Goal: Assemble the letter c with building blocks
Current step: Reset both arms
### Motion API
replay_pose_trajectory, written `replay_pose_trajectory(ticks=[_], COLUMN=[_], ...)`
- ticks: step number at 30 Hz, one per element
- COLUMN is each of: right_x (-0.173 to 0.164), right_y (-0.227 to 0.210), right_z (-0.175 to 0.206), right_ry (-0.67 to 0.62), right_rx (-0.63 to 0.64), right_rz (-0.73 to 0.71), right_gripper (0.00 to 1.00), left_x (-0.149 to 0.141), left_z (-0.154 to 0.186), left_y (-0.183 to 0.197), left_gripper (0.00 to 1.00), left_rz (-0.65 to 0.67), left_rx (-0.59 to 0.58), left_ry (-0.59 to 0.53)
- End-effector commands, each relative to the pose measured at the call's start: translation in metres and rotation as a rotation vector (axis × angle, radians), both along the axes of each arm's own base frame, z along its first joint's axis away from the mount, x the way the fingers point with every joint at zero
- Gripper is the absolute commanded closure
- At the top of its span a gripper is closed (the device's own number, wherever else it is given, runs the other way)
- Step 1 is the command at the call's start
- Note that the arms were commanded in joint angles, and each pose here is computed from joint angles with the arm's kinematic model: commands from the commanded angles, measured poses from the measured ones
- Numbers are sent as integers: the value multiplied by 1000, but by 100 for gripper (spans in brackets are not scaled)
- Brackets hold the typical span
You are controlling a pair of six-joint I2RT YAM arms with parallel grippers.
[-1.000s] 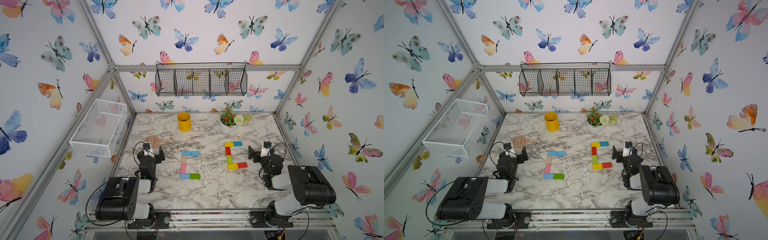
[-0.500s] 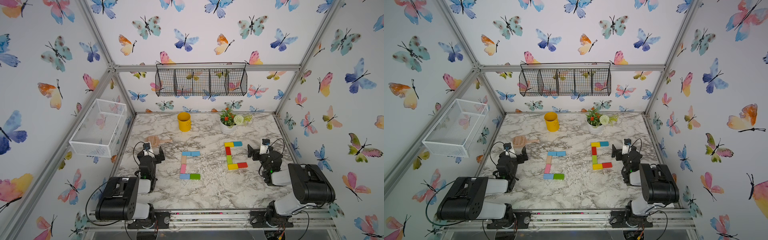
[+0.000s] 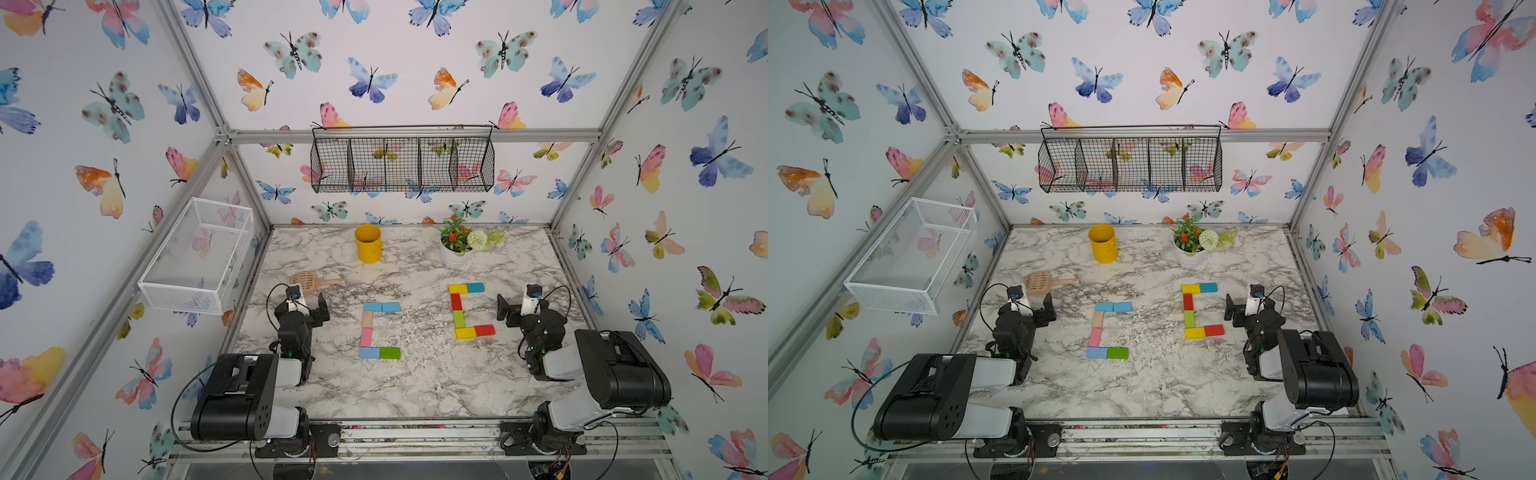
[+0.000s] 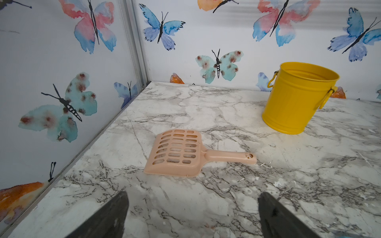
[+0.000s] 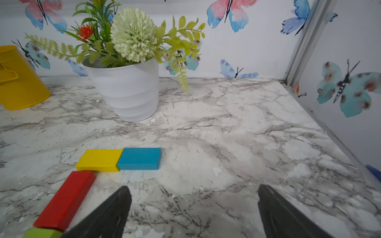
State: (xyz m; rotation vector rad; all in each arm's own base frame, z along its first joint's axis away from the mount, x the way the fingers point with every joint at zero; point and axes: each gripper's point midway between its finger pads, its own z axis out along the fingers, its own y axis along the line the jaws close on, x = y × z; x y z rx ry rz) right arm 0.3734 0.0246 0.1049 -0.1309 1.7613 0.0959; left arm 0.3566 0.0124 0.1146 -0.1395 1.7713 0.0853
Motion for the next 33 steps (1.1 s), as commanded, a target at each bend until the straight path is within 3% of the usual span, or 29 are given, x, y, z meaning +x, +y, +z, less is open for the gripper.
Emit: replay_pose_trajectory(ticks=[1,6,33], right_x=[-1,9,9], right_y=[6,-5,-1], right_z=[1,-3,-4], right_ry=[-1,25,37], right_rx=[-7,5,0], right_rz=[35,-29,-4], right_gripper=[0,0,0], left_x=[2,2,4], left_z=[5,4,2], left_y=[2,2,3], left_gripper=[2,2,2], left_rz=[15,14,15], left_rx=[-1,-1,-4], left_ry=[-11,-9,2])
